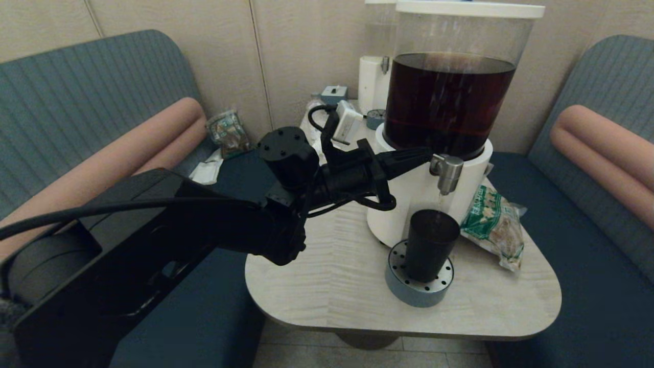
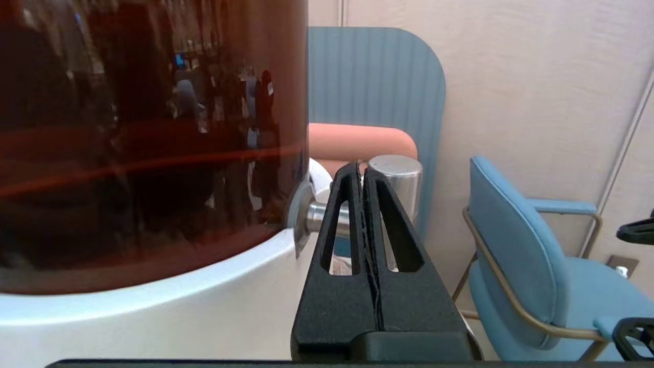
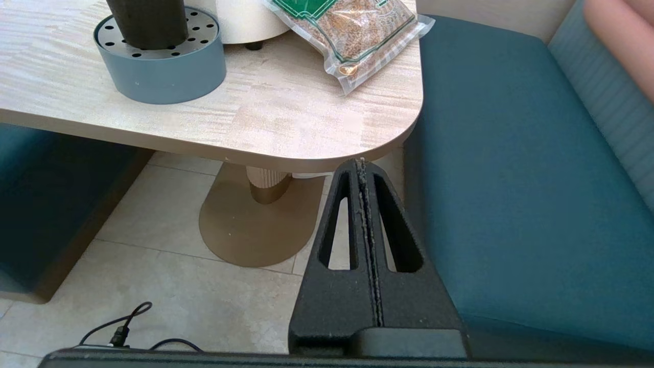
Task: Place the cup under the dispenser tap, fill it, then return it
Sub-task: Turn off the faucet
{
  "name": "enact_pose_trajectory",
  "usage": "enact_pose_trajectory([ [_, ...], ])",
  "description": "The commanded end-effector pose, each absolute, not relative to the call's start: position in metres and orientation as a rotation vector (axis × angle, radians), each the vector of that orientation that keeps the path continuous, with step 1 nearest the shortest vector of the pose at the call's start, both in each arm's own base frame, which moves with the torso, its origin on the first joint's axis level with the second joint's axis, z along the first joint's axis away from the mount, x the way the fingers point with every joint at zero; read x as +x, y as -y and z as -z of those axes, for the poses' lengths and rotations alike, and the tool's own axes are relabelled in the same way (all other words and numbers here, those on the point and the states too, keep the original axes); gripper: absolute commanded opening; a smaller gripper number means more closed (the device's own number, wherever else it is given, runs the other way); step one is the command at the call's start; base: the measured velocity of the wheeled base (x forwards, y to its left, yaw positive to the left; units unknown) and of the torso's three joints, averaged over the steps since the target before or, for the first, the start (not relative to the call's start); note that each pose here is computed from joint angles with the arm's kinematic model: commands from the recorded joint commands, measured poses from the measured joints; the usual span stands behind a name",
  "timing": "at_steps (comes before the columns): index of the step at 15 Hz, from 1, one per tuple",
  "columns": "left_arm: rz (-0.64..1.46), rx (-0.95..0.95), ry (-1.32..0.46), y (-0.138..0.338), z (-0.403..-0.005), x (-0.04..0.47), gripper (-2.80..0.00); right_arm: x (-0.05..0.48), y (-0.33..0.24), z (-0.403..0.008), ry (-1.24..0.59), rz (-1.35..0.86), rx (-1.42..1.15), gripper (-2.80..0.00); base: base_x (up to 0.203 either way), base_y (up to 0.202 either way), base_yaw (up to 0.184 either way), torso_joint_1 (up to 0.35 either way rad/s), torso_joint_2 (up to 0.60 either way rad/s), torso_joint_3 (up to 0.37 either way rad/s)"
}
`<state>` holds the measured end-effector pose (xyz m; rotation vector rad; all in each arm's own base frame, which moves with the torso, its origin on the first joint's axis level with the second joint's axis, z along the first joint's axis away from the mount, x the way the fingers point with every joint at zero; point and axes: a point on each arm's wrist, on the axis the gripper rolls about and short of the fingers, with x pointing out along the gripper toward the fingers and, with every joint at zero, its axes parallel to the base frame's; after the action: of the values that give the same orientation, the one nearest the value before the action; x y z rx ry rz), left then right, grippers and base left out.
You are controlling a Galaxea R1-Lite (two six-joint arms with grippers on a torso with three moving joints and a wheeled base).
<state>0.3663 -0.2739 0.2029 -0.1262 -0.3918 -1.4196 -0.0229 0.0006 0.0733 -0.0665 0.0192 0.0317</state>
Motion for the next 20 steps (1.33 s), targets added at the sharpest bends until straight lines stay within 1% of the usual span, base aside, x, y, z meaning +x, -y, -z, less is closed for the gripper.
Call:
enact_pose_trajectory([
  [1, 1.428, -0.128, 0.397, 0.281, -0.196, 0.372, -2.80, -0.023, -0.001, -0.073, -0.021, -0.033, -0.067, -2.80, 0.000, 0.000, 0.000, 0.000, 0.00, 0.000],
  [8, 1.428, -0.127, 0.407, 0.288, -0.200, 0.380, -2.80, -0.023, -0.001, -0.073, -0.022, -0.033, -0.067, -2.80, 0.000, 0.000, 0.000, 0.000, 0.00, 0.000],
  [20, 1.455, -0.134, 0.392, 0.303, -0.191, 0.381, -2.80, -0.023, -0.001, -0.073, -0.022, -0.033, -0.067, -2.80, 0.000, 0.000, 0.000, 0.000, 0.00, 0.000],
])
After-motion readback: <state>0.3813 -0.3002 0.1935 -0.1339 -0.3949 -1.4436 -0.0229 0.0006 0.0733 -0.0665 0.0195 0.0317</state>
